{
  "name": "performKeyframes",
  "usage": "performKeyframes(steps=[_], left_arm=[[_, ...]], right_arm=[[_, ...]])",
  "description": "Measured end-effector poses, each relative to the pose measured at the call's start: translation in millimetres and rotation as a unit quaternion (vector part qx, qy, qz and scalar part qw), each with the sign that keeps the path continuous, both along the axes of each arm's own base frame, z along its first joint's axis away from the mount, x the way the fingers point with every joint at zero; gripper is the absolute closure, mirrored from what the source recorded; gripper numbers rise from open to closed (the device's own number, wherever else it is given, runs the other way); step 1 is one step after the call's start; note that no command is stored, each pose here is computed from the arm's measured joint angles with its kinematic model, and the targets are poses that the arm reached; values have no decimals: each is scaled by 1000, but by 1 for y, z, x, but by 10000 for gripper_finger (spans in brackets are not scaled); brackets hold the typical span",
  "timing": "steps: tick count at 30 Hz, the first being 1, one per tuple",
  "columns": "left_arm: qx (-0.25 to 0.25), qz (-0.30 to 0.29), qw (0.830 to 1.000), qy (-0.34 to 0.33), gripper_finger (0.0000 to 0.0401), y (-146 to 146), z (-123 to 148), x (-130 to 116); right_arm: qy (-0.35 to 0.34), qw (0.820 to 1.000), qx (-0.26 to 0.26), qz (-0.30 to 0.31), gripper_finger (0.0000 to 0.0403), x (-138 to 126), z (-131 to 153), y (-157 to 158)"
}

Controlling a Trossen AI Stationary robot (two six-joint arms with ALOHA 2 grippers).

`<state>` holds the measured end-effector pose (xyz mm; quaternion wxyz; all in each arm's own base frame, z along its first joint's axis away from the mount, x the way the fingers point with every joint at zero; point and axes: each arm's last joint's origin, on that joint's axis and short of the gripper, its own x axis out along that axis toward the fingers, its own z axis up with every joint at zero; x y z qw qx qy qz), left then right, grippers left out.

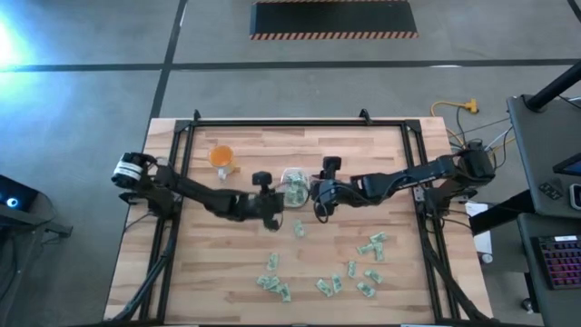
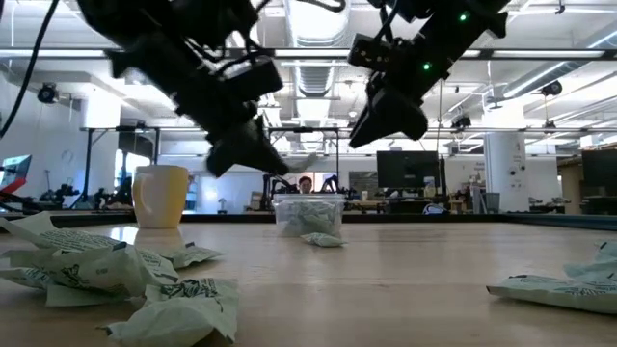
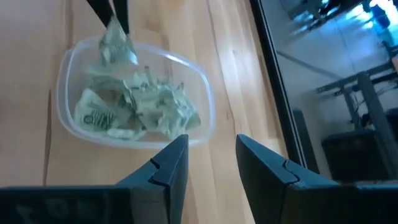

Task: Pick and place Stevia / Truvia into bins
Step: Put the stevia packet into the bin

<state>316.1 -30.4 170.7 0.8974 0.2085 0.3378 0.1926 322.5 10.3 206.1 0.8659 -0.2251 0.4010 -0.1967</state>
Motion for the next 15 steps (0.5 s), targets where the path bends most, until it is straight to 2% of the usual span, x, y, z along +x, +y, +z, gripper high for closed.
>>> performKeyframes(steps=[3,9,15], left_arm=[[-23,-3,1000,-8,401,13,1,4],[-24,13,1000,-11,397,25,2,5],[-15,10,1000,-9,329,26,3,5]], right_arm=[[9,1000,12,-15,280,-8,5,-1],[24,998,37,-49,287,-25,13,-2],[22,996,54,-70,288,-32,13,-3]])
